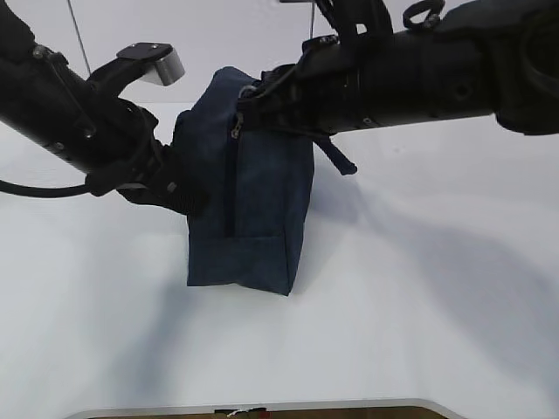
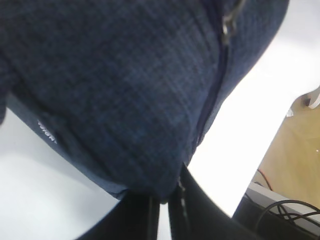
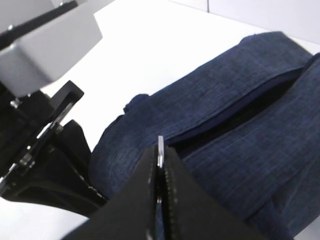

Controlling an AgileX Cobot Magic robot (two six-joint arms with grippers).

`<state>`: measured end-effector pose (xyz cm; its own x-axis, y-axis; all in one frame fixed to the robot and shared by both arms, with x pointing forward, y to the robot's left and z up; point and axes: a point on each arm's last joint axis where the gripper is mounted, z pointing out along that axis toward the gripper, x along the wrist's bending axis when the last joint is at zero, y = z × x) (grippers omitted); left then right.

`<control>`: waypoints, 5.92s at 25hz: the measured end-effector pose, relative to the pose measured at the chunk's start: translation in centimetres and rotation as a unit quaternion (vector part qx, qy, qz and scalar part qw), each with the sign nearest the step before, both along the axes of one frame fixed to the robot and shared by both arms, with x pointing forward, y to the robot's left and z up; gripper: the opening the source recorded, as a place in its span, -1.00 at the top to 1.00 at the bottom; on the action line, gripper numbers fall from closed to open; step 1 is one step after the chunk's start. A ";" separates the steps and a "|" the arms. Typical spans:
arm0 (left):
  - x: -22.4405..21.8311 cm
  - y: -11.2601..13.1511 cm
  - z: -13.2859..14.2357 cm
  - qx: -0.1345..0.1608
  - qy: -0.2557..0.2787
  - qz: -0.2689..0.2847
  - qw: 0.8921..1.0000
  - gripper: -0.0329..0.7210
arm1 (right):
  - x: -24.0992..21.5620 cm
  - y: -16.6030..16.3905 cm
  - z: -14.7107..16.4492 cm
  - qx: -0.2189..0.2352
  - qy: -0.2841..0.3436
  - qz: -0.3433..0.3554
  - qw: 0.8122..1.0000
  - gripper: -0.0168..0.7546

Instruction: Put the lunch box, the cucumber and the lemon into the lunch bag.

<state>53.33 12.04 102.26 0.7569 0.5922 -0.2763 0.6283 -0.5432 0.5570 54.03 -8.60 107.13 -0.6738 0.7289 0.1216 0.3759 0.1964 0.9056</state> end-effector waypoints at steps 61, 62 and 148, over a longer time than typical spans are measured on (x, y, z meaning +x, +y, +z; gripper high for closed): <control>-1.0 1.1 -0.8 0.083 0.011 -0.089 0.993 0.94 | 9.9 -0.8 -2.1 -0.035 -0.072 -0.205 0.976 0.94; -1.0 1.1 -0.8 0.083 0.011 -0.089 0.993 0.94 | 10.0 -0.7 -2.1 -0.033 -0.072 -0.203 0.976 0.94; 7.8 0.6 4.3 0.029 0.016 -0.059 0.998 0.96 | 11.2 -0.6 -2.6 0.004 -0.036 -0.185 0.982 0.94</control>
